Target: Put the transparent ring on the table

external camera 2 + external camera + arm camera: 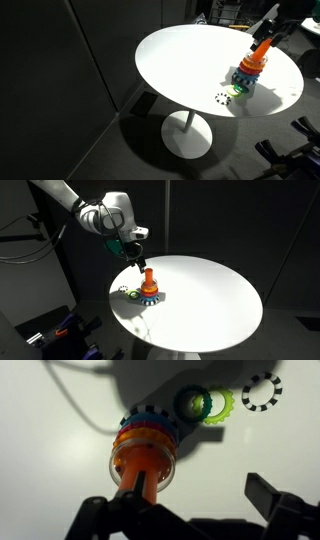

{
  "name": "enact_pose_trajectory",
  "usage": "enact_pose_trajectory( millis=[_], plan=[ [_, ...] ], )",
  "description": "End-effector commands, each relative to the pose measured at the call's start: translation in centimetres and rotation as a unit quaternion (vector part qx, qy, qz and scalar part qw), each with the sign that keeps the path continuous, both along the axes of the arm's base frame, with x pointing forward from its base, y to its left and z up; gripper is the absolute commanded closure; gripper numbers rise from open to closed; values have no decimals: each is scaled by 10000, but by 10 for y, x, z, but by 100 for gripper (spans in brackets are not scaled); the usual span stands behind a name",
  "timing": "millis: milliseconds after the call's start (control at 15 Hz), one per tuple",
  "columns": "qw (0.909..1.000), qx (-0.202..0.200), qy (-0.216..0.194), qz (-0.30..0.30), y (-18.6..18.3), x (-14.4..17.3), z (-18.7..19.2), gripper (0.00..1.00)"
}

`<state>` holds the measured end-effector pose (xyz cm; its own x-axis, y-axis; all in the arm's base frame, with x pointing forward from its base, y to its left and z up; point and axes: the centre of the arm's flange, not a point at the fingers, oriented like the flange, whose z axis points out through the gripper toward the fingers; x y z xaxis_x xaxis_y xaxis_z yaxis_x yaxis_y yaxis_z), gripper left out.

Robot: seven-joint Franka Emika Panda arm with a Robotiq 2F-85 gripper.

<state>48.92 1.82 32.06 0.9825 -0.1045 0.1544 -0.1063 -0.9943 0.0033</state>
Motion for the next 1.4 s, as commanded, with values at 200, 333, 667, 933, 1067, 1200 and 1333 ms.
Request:
enact_pose_trajectory(
  millis=[200, 333, 667, 933, 1067, 1200, 1333],
  plan=[
    [9989, -375, -278, -96, -11, -2, -19, 0],
    [9986, -445, -265, -140, -14, -4, -22, 0],
    [9981, -508, -223, -271, -18, -9, -21, 0],
    [9972, -610, -276, -334, -25, -10, -24, 0],
    [9967, -666, -291, -358, -29, -11, -27, 0],
    [9964, -693, -298, -381, -33, -12, -29, 0],
    [9963, -700, -301, -385, -36, -14, -32, 0]
  ],
)
